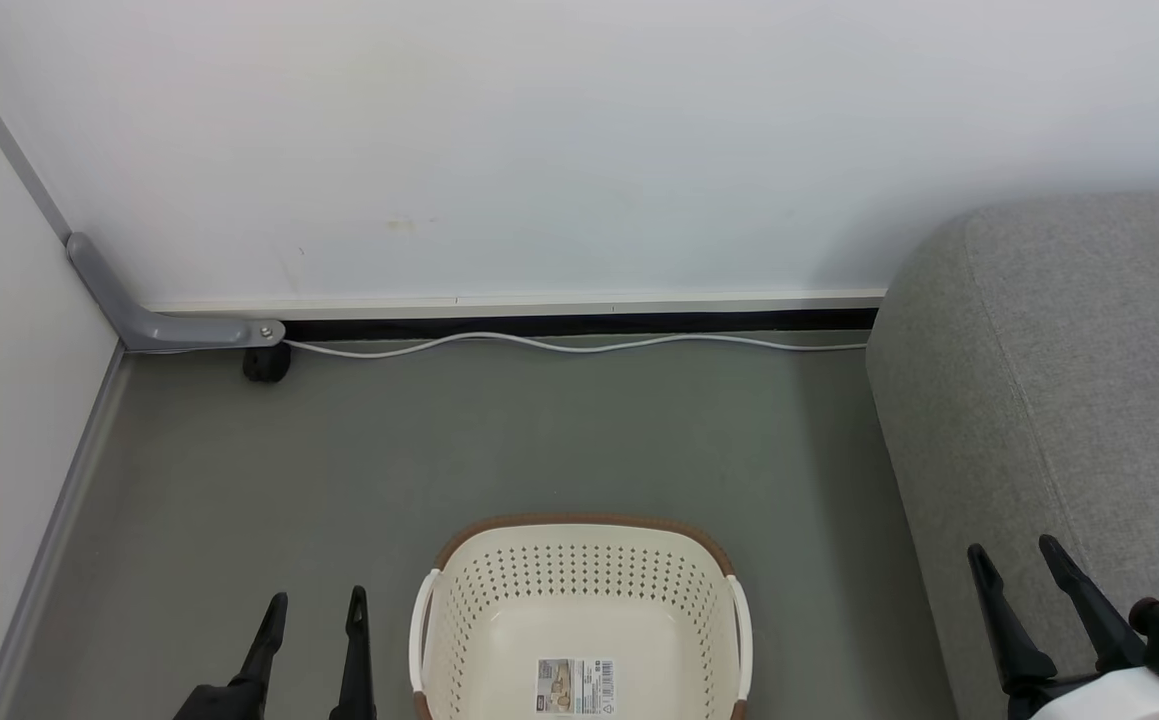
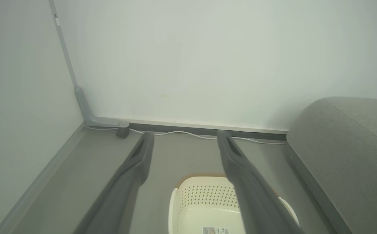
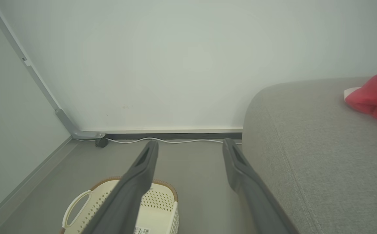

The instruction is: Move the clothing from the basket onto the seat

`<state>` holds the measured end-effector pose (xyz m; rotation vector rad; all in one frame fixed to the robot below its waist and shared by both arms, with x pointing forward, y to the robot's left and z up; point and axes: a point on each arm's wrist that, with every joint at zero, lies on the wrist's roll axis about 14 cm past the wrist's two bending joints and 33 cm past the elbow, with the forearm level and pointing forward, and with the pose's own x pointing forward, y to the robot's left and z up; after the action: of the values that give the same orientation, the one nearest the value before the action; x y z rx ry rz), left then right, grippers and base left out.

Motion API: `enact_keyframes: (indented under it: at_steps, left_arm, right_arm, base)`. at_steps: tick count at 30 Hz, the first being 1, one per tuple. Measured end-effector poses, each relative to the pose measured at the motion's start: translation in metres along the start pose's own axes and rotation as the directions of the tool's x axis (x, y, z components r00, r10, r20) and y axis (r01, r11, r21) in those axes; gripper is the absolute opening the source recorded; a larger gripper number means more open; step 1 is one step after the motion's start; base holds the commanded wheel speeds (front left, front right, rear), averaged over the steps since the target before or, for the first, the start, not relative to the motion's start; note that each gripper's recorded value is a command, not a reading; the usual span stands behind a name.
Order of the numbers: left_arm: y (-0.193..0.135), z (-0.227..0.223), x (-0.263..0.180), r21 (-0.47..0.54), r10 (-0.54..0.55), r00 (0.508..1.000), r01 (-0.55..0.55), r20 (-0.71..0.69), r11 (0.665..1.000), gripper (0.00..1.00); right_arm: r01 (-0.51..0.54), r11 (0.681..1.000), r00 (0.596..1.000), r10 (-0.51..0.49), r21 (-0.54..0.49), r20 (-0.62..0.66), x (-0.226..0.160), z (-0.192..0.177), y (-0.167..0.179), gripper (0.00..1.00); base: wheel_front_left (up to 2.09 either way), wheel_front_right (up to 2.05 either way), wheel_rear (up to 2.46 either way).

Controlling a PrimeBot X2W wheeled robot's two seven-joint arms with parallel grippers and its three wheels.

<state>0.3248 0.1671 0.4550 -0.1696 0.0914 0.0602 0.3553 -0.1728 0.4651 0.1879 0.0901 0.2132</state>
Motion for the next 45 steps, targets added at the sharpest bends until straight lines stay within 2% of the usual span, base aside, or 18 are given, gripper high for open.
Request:
enact_keyframes:
  at_steps: [5,6,13,31,45]
  left_arm:
    - [-0.001,-0.001,0.0,0.001,-0.002,1.0,0.002,-0.005,1.0,1.0]
    - [0.0,-0.004,0.0,0.001,-0.001,1.0,0.001,-0.014,1.0,0.0]
    - [0.004,-0.032,-0.011,-0.008,0.019,0.994,-0.02,-0.107,1.0,0.0]
    - [0.011,-0.04,-0.011,-0.199,0.042,0.985,-0.076,-0.167,0.977,0.0]
    - [0.014,-0.037,-0.004,-0.351,0.045,0.982,-0.108,-0.183,0.93,0.0]
  right_arm:
    - [0.005,1.0,1.0,-0.005,0.005,0.0,0.0,-0.001,0.0,1.0]
    - [0.007,1.0,1.0,-0.007,0.009,-0.005,-0.001,-0.002,0.0,0.0]
    - [0.03,0.996,0.995,-0.022,0.079,-0.095,-0.014,-0.038,0.011,0.0]
    - [0.115,0.961,0.991,-0.093,0.251,-0.099,-0.013,-0.035,-0.002,0.0]
    - [0.162,0.907,0.986,-0.137,0.388,-0.09,-0.009,-0.029,-0.009,0.0]
  base:
    - [0.0,0.0,0.0]
    - [0.0,0.0,0.0]
    - [0.0,0.0,0.0]
    - [0.0,0.0,0.0]
    - [0.0,0.0,0.0]
